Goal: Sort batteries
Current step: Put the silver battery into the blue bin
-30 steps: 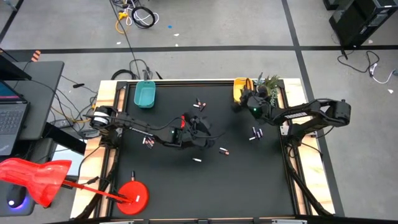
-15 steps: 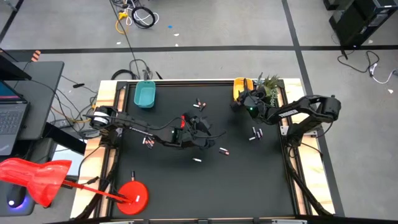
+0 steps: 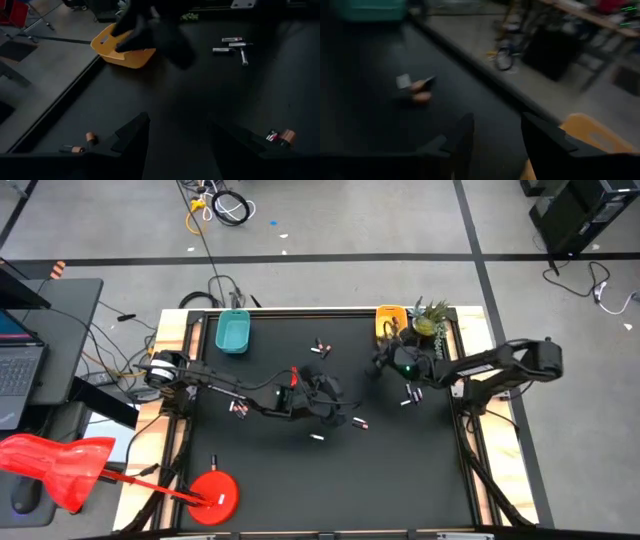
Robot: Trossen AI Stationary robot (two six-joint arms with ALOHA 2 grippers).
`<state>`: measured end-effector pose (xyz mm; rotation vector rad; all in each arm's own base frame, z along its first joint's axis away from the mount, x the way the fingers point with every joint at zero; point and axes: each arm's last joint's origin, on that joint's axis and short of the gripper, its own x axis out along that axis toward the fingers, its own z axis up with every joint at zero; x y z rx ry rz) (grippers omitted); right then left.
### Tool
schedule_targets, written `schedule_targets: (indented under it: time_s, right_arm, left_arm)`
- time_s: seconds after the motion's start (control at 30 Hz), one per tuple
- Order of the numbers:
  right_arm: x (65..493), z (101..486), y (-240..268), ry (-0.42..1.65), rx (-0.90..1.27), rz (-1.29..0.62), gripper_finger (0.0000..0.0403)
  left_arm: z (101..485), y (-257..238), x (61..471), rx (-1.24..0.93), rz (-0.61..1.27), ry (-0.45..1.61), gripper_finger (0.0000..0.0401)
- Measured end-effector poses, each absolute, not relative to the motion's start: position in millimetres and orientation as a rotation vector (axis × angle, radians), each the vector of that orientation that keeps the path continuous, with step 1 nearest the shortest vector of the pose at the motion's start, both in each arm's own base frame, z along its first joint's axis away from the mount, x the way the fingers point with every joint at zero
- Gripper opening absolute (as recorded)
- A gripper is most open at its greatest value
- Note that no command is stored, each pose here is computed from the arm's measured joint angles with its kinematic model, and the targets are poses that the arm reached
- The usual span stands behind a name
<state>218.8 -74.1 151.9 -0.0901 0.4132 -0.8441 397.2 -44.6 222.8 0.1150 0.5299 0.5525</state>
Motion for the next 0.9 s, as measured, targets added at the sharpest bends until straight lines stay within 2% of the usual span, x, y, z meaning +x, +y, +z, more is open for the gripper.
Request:
schedule_targets:
  time_s: [0.17, 0.5, 0.67, 0.9]
  right_arm:
    - [204.8, 158.3, -48.5, 0.568, -0.034, -0.762, 0.0164]
    - [177.6, 192.6, -22.5, 1.029, 0.299, -0.684, 0.016]
    - [176.0, 184.4, -16.8, 1.212, 0.426, -0.63, 0.0159]
    - [173.3, 169.4, -14.9, 1.381, 0.503, -0.698, 0.016]
  left_arm:
    - [220.3, -45.7, 395.3, 0.177, 0.534, 0.574, 0.0202]
    - [222.7, -47.4, 397.1, 0.349, 0.476, 0.593, 0.0202]
    - [225.0, -49.3, 399.6, 0.376, 0.406, 0.574, 0.0202]
    - [226.2, -52.6, 401.9, 0.385, 0.295, 0.556, 0.0202]
